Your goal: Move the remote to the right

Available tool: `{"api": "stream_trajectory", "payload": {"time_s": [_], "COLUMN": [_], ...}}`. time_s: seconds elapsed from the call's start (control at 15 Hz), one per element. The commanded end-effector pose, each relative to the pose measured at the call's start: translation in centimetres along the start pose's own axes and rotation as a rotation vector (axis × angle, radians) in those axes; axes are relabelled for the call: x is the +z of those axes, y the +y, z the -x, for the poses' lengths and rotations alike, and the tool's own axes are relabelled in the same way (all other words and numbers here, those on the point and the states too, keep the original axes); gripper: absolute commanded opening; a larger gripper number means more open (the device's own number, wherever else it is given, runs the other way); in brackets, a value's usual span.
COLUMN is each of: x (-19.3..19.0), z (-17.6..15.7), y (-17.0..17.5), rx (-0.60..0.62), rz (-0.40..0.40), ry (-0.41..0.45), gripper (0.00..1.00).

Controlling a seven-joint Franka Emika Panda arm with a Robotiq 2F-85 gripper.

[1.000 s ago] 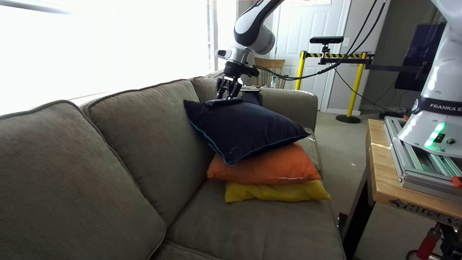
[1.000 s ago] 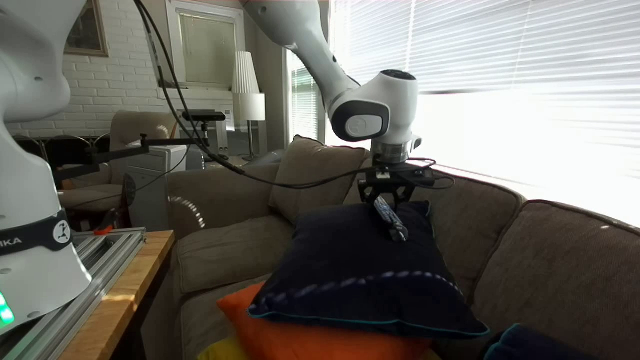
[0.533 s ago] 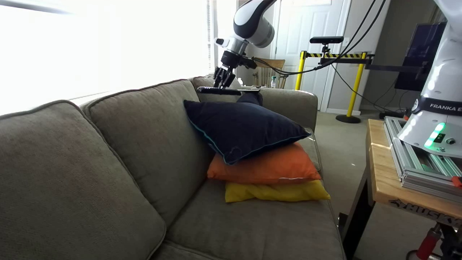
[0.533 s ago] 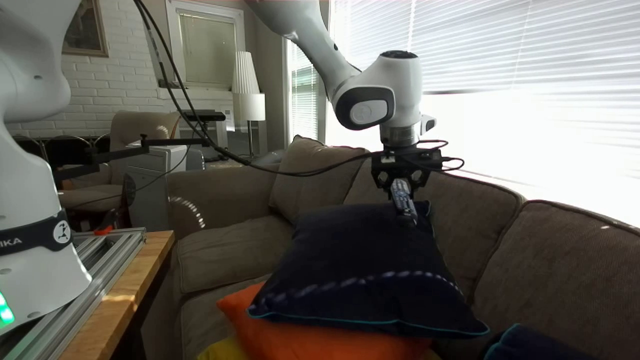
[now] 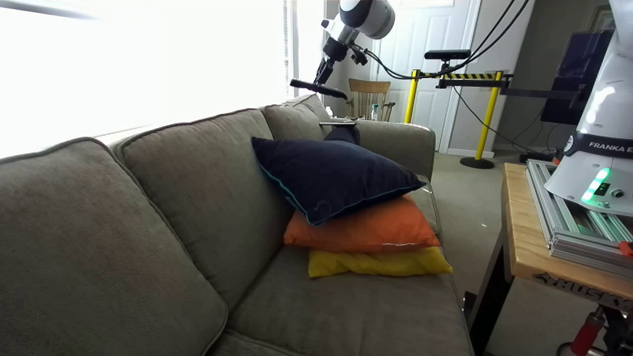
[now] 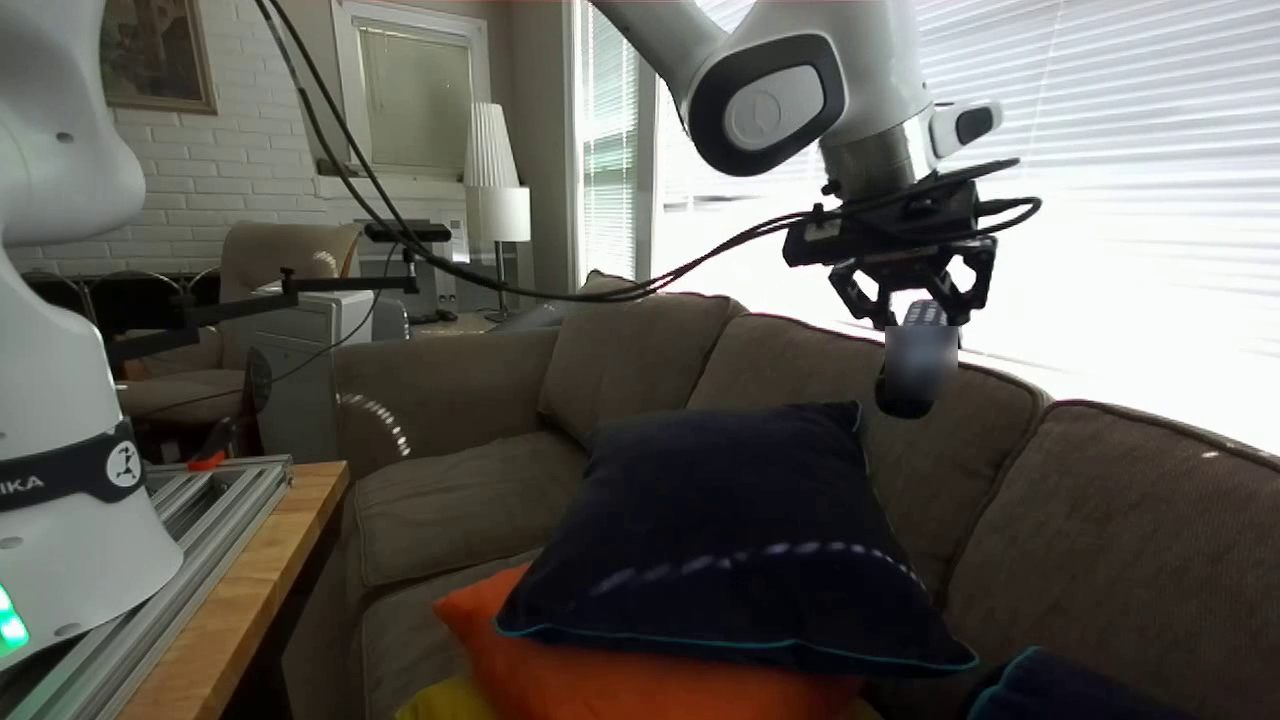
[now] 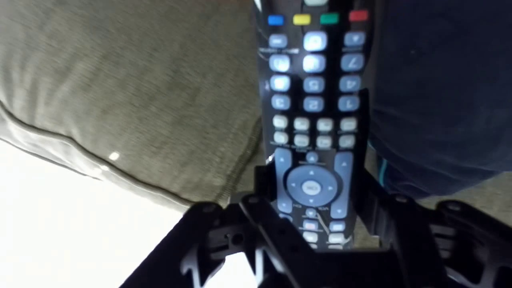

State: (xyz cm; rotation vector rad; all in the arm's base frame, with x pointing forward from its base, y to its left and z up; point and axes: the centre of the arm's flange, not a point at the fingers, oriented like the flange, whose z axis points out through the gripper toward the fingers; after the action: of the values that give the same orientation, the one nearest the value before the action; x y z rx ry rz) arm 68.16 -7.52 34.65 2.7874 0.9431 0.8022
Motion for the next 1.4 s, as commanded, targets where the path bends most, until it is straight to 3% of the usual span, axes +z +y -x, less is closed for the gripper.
{"api": "stream_trajectory", "payload": {"time_s": [0.0,0.4,0.73,1.07,1.27,1.33], "x": [-2.9,-2.6,0.4,3.8,3.4,3.6], "z": [4.8,11.5,13.1,11.0,9.2,10.7], "y": [3.7,9.7,12.0,12.4,11.0,10.6], "rx": [0.156,0.444,0.622,0.692,0.733,0.7], "rz": [0.124,0.306,0.408,0.417,0.328,0.362], "ry": [-0.048,-0.131,-0.163,-0.156,-0.125,-0.138], "gripper": [0.29,0.29,0.29,0.29,0.29,0.54]}}
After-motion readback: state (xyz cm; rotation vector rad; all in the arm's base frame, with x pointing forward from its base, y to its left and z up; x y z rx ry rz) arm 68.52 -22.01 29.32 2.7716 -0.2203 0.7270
